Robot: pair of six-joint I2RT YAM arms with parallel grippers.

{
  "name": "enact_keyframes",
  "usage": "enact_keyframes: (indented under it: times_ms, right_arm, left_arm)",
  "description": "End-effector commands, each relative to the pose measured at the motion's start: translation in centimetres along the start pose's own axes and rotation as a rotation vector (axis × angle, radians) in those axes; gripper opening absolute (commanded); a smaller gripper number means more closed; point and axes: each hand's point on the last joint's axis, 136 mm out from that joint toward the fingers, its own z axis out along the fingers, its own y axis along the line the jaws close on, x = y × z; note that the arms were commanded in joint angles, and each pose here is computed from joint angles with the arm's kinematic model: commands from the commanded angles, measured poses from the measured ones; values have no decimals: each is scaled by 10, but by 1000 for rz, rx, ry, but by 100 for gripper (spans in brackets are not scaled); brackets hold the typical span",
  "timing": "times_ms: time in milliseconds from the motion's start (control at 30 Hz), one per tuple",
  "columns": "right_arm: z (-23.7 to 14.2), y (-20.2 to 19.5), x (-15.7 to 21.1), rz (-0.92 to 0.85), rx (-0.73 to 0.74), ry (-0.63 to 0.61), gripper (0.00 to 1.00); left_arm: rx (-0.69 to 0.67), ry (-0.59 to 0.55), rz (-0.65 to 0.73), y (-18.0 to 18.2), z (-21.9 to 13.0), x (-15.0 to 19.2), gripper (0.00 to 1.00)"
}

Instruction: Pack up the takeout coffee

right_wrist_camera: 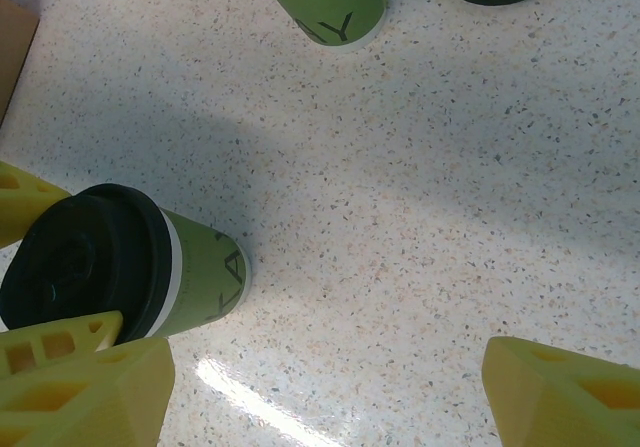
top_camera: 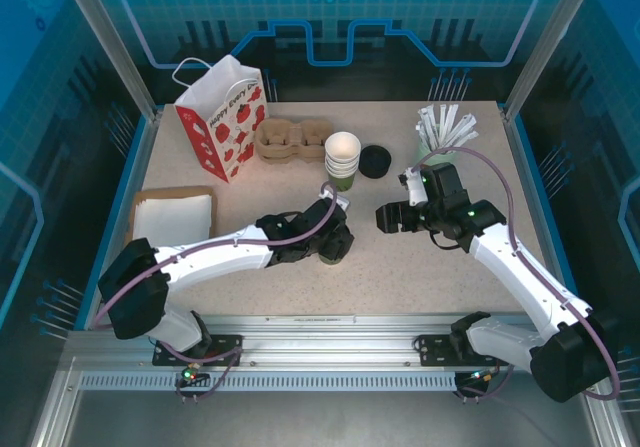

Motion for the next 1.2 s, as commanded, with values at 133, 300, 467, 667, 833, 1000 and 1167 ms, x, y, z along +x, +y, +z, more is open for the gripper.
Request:
enact_keyframes:
  times_ms: [133,300,467,667,833,1000,1167]
  right_arm:
    - [2,2,2,-4,4,9,82]
    - [3,3,2,-2,1,9,82]
    - [6,7,1,-13,-4,18,82]
    - [2,9,-1,-24,4,7,82]
    - [0,9,-2,-30,8,11,82]
    - [-2,10,-4,-36,11,4,82]
    - [-1,12,-5,-40,9,9,82]
  left_arm:
    - [-108,304,74,31,16,102,66]
    - [-114,338,52,35,19,119,66]
    - [-77,306,20,27,19,110,65]
    - [-42,215,-5,16,11,77,67]
    - [-22,142,-10,8,4,48,72]
    - [-9,90,-7,1,-2,24,77]
    - [-4,41,2,-3,-7,2,80]
